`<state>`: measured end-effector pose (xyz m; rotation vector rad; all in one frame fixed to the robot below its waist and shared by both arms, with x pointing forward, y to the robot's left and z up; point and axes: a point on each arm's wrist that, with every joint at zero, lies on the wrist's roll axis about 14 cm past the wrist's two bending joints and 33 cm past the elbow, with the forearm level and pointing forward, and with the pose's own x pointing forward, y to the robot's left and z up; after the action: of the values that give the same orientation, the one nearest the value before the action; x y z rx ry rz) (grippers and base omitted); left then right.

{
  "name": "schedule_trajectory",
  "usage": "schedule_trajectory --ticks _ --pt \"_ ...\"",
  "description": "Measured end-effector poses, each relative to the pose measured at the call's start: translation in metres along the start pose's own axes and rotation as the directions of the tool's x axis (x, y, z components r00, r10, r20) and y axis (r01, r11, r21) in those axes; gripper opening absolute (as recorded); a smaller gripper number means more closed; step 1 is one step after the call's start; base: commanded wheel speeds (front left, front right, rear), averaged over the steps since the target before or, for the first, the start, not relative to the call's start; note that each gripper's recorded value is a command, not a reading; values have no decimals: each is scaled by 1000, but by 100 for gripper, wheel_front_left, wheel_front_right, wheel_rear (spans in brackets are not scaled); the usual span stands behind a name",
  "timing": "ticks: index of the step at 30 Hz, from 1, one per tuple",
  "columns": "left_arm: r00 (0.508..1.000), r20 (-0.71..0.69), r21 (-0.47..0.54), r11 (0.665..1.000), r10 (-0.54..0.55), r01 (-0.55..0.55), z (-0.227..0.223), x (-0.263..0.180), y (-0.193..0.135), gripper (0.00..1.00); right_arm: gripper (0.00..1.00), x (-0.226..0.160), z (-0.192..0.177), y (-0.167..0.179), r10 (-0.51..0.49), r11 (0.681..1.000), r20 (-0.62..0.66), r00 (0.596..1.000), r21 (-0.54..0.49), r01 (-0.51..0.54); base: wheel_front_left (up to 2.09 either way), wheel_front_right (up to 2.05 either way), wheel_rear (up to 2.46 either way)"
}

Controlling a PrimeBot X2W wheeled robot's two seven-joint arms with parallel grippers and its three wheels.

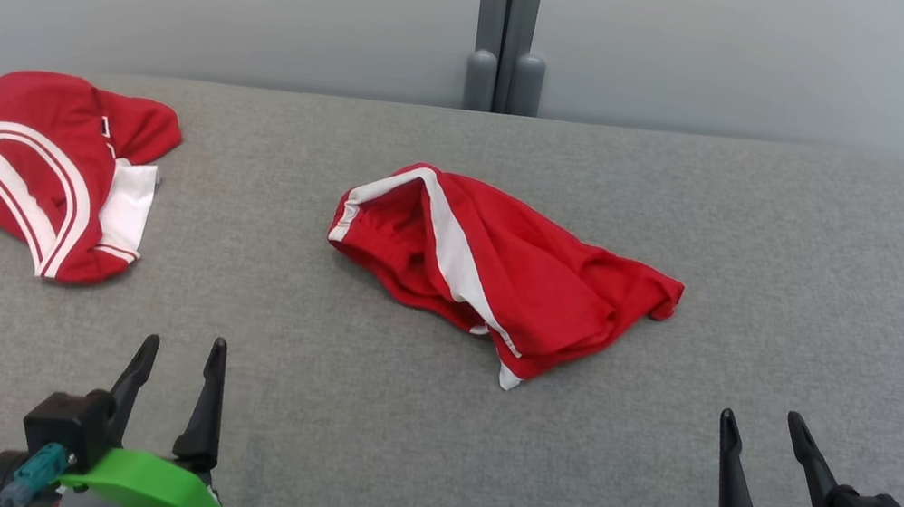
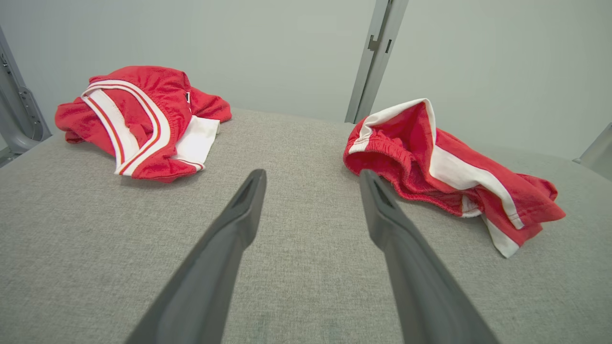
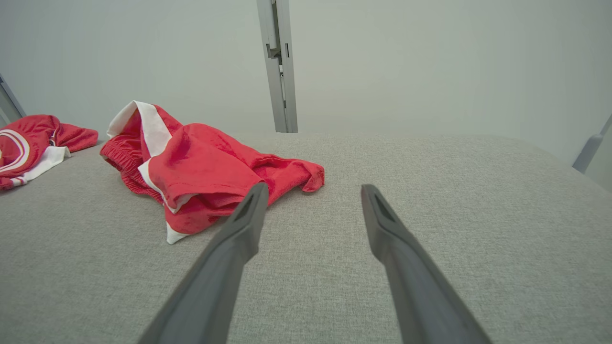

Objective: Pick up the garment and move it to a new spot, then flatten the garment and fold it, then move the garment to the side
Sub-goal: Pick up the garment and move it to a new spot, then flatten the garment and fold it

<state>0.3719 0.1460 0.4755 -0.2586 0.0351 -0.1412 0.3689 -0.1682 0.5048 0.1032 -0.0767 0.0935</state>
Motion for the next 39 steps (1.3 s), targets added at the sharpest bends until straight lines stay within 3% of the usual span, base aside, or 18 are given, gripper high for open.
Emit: schedule_trajectory --ticks 8,30,39 --pt "999 -6 -1 1000 31 -31 -7 -20 5 100 100 -4 -2 3 7 1000 -4 1000 14 -7 0 0 0" --pt "999 3 -22 999 38 -38 -6 -22 5 100 100 -1 -8 10 27 999 -24 999 22 -27 0 0 0" --pt "999 -8 -28 998 50 -50 -9 -22 8 100 100 21 -28 56 174 985 -85 981 7 -174 0 0 0"
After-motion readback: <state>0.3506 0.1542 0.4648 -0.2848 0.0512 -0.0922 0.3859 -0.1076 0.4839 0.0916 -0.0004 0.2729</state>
